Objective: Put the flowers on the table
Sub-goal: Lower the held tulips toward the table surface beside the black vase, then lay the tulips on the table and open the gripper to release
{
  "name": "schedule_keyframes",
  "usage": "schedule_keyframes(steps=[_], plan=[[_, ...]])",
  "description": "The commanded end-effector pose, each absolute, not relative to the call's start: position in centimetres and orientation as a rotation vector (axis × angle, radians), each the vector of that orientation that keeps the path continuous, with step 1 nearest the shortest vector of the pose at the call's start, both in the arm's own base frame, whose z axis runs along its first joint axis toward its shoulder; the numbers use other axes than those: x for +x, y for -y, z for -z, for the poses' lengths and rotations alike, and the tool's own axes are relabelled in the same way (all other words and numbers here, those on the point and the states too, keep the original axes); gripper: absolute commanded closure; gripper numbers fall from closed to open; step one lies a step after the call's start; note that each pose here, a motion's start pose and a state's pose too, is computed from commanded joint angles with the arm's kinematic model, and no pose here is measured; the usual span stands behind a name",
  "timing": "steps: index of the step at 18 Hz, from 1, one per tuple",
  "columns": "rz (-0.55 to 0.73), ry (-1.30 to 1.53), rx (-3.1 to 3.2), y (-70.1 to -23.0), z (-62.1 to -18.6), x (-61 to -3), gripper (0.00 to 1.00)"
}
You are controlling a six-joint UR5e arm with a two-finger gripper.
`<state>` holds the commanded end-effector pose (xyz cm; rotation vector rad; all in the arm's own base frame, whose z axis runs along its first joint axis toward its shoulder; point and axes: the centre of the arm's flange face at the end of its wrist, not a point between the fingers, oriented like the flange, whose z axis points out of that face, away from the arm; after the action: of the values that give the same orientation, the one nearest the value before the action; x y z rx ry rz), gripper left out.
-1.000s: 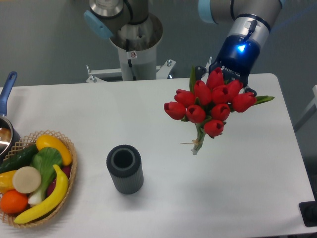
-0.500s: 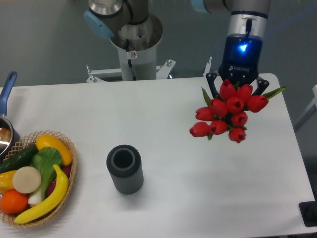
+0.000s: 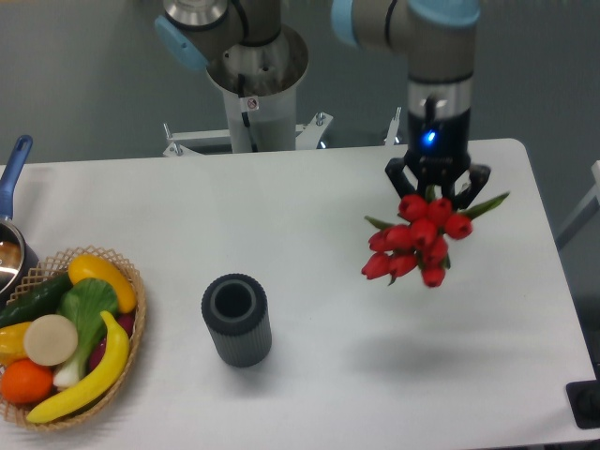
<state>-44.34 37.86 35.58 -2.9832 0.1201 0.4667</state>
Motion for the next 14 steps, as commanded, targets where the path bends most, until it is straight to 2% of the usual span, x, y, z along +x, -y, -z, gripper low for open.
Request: schedule_keyframes(steps=[5,12,13,14], plan=[[-0.391,-0.196,-3.065,-40.6,-30.2,-44.3,0.66],[-0.292,-0.222,-3.111,-42.0,-25.2,-45.3,0.65],[-0.269,-0.223,-3.121,-42.1,-24.1,-45.4,0.64],[-0.268,-0.226,-3.12,-42.1,-24.0,-45.4,0.54]])
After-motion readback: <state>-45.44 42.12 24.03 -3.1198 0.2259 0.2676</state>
